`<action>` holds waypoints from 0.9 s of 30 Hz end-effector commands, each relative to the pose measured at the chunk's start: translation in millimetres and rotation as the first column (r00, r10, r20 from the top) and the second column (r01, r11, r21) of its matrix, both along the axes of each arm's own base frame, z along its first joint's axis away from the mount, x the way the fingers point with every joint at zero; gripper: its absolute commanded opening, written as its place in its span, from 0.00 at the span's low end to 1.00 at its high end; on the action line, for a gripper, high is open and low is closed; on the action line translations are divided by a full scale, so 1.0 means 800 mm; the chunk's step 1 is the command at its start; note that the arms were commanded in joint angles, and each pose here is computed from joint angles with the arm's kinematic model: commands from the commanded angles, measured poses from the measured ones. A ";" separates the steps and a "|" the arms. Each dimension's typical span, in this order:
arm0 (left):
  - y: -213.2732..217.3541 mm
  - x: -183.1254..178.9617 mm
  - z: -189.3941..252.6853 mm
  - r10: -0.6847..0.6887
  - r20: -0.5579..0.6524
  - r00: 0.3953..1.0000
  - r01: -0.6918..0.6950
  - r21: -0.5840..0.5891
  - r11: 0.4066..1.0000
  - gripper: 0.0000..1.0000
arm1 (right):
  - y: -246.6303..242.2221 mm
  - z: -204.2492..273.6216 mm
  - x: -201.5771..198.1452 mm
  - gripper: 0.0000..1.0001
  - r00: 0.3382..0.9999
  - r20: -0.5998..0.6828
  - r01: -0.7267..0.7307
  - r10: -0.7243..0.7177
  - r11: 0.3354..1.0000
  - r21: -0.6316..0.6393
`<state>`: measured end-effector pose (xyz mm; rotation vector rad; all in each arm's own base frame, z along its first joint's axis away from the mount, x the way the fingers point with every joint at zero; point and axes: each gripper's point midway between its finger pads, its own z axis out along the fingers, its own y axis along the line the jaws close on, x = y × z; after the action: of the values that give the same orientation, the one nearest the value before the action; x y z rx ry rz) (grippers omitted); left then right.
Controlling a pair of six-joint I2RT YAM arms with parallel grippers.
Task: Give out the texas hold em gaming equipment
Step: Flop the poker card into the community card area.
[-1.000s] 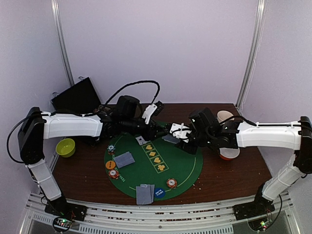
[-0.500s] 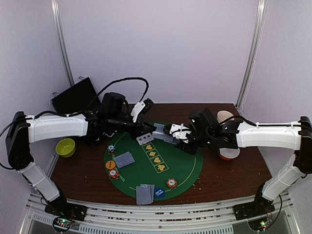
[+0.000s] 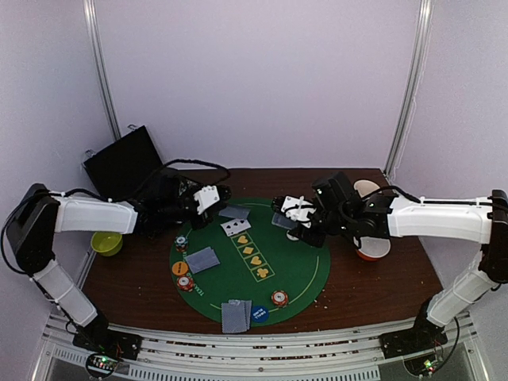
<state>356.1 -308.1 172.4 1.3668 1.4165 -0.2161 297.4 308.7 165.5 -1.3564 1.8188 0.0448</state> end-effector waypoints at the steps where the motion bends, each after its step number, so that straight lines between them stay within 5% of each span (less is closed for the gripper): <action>1: -0.019 0.026 0.002 -0.079 0.343 0.936 0.038 0.125 0.991 0.00 | -0.007 0.017 -0.004 0.50 1.000 0.018 0.011 -0.012 0.999 0.033; 14: -0.059 0.025 -0.079 -0.129 0.521 0.844 -0.022 0.274 0.961 0.00 | -0.014 0.023 -0.008 0.50 1.000 0.019 0.023 -0.024 0.999 0.038; 27: -0.052 -0.025 -0.161 -0.343 0.245 0.907 0.201 0.465 0.862 0.00 | -0.012 0.030 -0.010 0.50 1.000 0.021 0.014 -0.016 0.998 0.055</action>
<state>349.0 -345.6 48.4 1.7866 1.0282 0.2407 290.2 300.6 180.2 -1.3266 1.8052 0.0585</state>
